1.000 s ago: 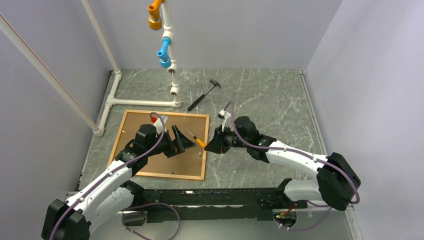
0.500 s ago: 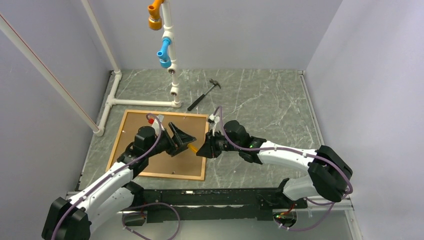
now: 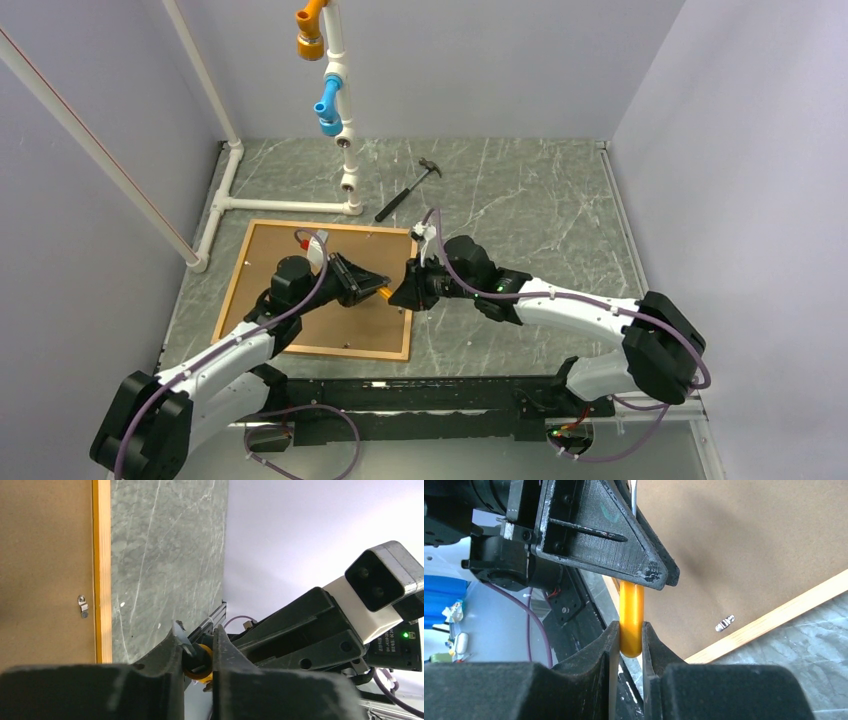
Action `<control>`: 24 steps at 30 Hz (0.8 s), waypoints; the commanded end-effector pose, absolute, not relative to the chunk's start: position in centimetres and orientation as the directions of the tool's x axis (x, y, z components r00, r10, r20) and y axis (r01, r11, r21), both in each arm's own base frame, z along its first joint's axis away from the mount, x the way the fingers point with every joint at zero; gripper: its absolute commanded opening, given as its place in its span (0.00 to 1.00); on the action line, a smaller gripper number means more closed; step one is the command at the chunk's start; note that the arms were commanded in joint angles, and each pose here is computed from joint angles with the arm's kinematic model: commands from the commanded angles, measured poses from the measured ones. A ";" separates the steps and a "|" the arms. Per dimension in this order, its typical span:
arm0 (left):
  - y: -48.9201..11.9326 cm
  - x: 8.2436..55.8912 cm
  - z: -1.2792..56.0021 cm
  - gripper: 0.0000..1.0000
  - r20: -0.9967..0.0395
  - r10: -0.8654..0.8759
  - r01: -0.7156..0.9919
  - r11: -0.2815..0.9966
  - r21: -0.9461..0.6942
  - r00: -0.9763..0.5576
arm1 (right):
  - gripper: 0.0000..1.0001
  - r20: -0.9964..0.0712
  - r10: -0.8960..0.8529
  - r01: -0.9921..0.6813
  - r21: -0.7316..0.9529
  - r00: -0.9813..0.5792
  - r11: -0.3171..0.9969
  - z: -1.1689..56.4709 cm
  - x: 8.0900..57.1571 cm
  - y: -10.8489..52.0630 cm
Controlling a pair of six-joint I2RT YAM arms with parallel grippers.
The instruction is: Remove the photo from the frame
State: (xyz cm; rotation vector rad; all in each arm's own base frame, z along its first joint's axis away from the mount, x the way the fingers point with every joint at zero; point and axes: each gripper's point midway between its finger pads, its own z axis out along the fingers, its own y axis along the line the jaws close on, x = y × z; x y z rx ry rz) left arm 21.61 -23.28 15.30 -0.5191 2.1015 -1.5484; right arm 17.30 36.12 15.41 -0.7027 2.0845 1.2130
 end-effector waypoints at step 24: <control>-20.6 20.8 15.5 0.00 0.294 -0.654 -0.321 -0.082 -0.943 -0.697 | 0.85 -0.842 -0.063 -0.733 0.427 -0.536 0.529 20.3 18.5 39.0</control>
